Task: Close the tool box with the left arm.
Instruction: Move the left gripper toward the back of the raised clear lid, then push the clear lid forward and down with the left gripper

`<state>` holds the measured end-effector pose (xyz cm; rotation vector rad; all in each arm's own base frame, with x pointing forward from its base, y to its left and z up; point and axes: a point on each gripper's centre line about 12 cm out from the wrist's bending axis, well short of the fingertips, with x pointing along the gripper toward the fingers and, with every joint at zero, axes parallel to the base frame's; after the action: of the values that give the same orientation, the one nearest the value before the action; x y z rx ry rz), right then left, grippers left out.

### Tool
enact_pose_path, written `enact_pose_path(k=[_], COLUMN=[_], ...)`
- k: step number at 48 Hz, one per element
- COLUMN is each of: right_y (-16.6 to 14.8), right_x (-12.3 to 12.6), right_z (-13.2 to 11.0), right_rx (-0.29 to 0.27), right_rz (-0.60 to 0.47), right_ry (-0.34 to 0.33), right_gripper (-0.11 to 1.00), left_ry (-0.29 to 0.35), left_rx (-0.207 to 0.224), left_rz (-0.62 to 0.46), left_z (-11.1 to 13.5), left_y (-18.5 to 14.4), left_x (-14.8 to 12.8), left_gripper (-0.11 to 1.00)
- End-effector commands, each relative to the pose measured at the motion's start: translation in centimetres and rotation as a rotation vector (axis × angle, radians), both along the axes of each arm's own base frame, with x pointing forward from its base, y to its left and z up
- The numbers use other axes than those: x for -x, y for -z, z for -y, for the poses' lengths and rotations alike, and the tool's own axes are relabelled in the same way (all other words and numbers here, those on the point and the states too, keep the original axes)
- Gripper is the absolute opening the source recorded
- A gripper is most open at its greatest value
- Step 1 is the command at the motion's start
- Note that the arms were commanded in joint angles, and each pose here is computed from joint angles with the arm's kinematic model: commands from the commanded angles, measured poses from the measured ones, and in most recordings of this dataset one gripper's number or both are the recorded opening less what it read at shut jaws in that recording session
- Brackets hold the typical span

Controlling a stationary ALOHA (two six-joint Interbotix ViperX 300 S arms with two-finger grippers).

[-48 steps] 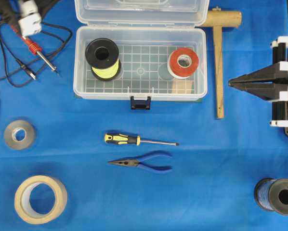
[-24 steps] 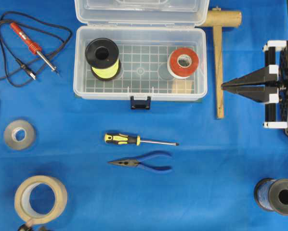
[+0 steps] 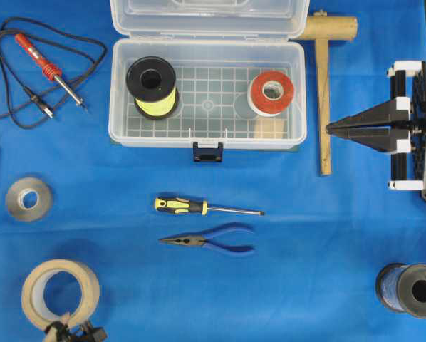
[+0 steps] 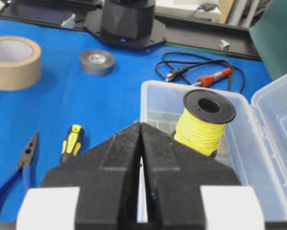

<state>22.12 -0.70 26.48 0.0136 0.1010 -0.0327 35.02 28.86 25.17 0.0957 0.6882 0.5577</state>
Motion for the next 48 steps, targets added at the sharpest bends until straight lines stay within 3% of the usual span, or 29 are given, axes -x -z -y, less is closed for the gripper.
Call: enact_pose_path(k=[1, 18, 37, 48], right_y=[-0.5, -0.4, 0.0, 0.0], right_x=[-0.1, -0.2, -0.4, -0.4], right_z=[0.0, 0.0, 0.1, 0.1], right_rx=[-0.004, -0.004, -0.003, -0.003], right_rz=[0.015, 0.014, -0.006, -0.008], right_ry=[0.003, 0.003, 0.003, 0.002], right_gripper=[0.0, 0.0, 0.0, 0.0], left_ry=[0.005, 0.101, 0.202, 0.278], left_rx=[-0.001, 0.063, 0.096, 0.123], left_rz=[0.013, -0.064, -0.088, -0.115], left_z=[0.4, 5.2, 11.1, 14.7], left_y=[-0.9, -1.9, -5.7, -5.8], left_x=[-0.1, -0.9, -0.2, 0.2], left_gripper=[0.91, 0.91, 0.91, 0.91])
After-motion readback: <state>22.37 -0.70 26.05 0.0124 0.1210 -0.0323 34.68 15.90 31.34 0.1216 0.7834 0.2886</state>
